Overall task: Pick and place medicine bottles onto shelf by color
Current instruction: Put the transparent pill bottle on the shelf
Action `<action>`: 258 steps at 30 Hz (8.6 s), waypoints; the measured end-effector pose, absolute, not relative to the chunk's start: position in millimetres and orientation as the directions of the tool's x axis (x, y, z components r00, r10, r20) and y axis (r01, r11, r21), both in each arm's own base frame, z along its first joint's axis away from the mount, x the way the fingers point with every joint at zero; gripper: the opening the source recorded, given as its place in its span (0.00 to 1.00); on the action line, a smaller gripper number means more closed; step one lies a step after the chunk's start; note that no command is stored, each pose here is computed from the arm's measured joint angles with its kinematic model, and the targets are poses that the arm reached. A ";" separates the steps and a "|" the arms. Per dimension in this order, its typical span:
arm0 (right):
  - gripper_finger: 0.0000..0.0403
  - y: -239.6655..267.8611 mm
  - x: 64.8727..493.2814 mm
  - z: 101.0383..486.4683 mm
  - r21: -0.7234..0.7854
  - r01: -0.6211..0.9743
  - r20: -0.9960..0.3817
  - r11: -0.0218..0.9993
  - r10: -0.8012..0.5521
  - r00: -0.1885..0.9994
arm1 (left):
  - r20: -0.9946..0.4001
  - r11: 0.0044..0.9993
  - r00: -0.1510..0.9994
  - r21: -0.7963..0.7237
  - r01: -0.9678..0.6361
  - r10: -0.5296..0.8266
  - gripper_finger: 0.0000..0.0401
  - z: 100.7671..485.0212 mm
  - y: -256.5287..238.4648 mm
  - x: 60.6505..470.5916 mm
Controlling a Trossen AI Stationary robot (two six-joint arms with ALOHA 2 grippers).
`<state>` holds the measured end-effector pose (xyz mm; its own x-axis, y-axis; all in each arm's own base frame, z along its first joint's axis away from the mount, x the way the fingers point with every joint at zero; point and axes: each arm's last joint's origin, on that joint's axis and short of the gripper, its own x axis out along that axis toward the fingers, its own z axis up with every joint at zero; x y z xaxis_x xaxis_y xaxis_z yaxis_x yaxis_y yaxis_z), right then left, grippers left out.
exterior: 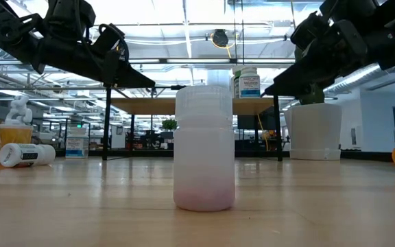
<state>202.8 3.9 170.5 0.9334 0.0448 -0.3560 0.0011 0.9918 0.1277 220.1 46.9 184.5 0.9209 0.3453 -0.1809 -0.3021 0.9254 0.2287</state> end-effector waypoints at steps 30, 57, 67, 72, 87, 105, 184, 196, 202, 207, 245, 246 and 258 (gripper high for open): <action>0.54 6.4 205.6 166.5 0.148 -0.069 -0.367 0.987 0.119 0.922 | -0.181 0.929 0.924 0.223 -0.295 0.337 0.44 184.5 46.6 220.2; 0.54 49.3 284.8 114.2 0.012 -0.322 -0.421 0.947 0.297 0.857 | -0.182 0.935 0.924 0.187 -0.302 0.335 0.44 184.4 46.6 220.2; 0.54 55.2 304.2 103.9 -0.033 -0.375 -0.416 0.926 0.328 0.848 | -0.183 0.935 0.924 0.180 -0.304 0.336 0.44 184.3 46.6 220.2; 0.54 60.2 307.7 99.4 -0.049 -0.422 -0.410 0.905 0.367 0.835 | -0.181 0.935 0.924 0.181 -0.304 0.336 0.44 184.4 46.6 220.2; 0.54 79.0 336.3 76.0 0.000 -0.658 -0.393 0.753 0.605 0.693 | -0.190 0.938 0.924 0.170 -0.301 0.331 0.44 183.6 45.7 220.3; 0.53 118.7 377.9 60.3 0.024 -0.830 -0.311 0.557 0.794 0.523 | -0.185 0.942 0.929 0.165 -0.294 0.322 0.44 184.1 44.0 220.8; 0.33 8.5 344.3 108.5 -0.144 0.018 -0.356 0.989 -0.069 0.932 | -0.334 0.965 0.942 0.256 0.053 0.037 0.55 145.1 -7.9 299.8; 0.33 8.7 344.1 107.9 -0.111 0.032 -0.363 0.993 -0.071 0.929 | -0.330 0.962 0.943 0.269 0.043 0.050 0.59 145.5 -8.0 299.9; 0.33 8.6 344.0 107.8 -0.113 0.037 -0.363 0.993 -0.075 0.929 | -0.330 0.962 0.943 0.269 0.043 0.050 0.41 145.5 -7.9 299.9; 0.33 8.2 341.1 106.7 -0.105 0.042 -0.352 0.994 -0.077 0.933 | -0.329 0.963 0.943 0.265 0.043 0.049 0.37 145.6 -7.9 300.0; 0.53 26.6 256.6 103.5 0.130 0.217 -0.501 0.967 -0.125 0.856 | -0.300 0.922 0.882 0.255 -0.292 0.362 0.39 290.2 87.9 359.8; 0.53 26.5 256.8 103.9 0.132 0.216 -0.497 0.967 -0.125 0.859 | -0.275 0.916 0.885 0.258 -0.308 0.375 0.39 298.1 97.4 362.2; 0.53 25.5 259.2 108.0 0.131 0.209 -0.455 0.969 -0.128 0.881 | -0.316 0.917 0.862 0.175 -0.358 0.397 0.39 297.3 206.5 393.1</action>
